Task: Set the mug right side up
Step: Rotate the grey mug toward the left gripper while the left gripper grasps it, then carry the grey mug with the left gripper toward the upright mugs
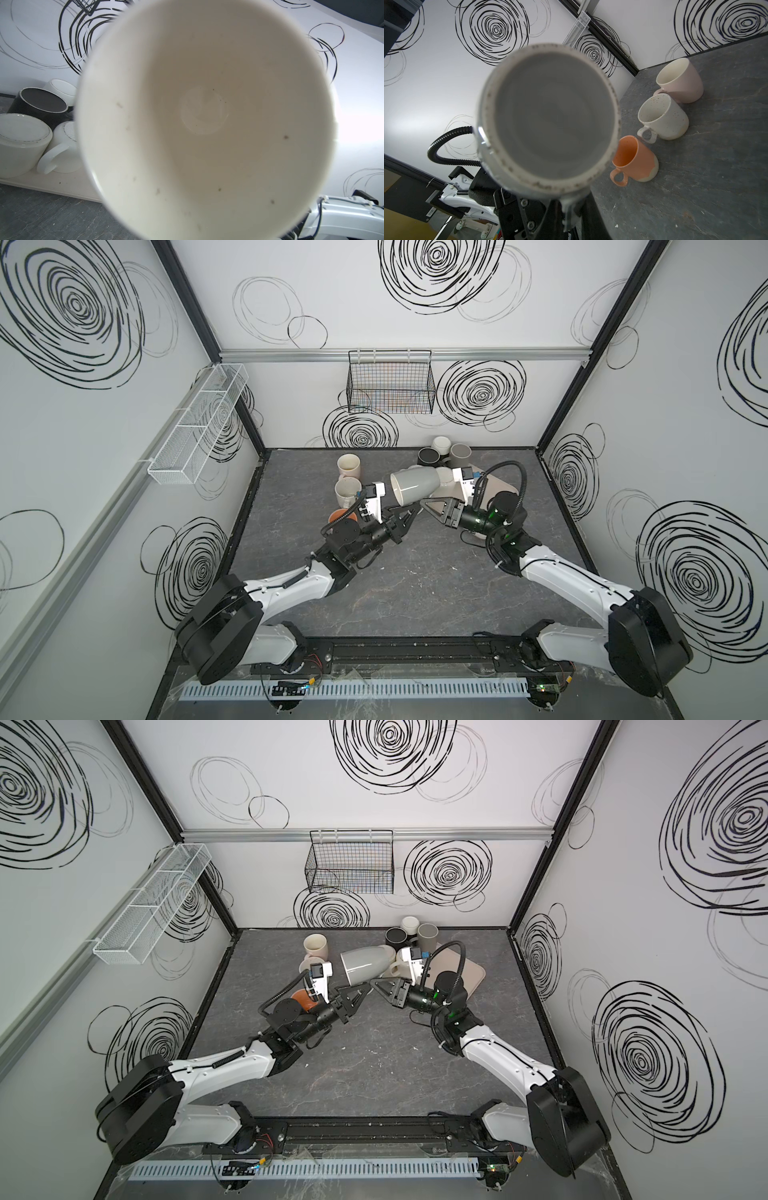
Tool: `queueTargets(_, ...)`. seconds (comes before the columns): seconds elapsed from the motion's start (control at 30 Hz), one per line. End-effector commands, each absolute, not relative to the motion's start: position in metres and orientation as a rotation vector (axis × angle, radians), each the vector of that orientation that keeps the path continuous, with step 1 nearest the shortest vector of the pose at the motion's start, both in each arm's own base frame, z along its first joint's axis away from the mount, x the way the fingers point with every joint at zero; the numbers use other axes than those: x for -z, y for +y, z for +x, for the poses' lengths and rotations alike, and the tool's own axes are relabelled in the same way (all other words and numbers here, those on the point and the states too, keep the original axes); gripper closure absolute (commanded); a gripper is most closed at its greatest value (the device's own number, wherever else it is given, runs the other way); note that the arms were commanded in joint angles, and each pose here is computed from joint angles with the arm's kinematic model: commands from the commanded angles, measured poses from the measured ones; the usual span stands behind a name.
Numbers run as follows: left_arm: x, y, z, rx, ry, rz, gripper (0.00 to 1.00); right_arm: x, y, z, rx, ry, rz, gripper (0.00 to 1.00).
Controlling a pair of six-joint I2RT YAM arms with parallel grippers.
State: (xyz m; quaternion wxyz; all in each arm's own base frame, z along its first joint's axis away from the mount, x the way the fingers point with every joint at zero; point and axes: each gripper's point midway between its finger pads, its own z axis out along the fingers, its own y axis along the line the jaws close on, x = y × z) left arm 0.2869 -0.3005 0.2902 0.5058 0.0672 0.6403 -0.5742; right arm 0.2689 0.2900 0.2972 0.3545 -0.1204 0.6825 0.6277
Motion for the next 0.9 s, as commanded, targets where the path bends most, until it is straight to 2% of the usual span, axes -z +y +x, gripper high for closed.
queueTargets(0.0, -0.318, -0.297, 0.282, 1.438, 1.436, 0.159, 0.98, -0.329, 0.290, 0.262, -1.553, 1.644, -0.413, 0.90)
queueTargets(0.1, -0.314, -0.294, 0.283, 1.418, 1.453, 0.152, 0.99, -0.328, 0.289, 0.261, -1.538, 1.656, -0.418, 0.79)
queueTargets(0.33, -0.303, -0.283, 0.281, 1.348, 1.507, 0.139, 1.00, -0.325, 0.289, 0.261, -1.485, 1.683, -0.444, 0.66)
queueTargets(0.6, -0.284, -0.262, 0.279, 1.236, 1.594, 0.109, 1.00, -0.318, 0.286, 0.260, -1.413, 1.710, -0.459, 0.63)
queueTargets(0.87, -0.254, -0.222, 0.273, 0.883, 1.809, 0.143, 1.00, -0.306, 0.280, 0.264, -1.307, 1.744, -0.460, 0.62)
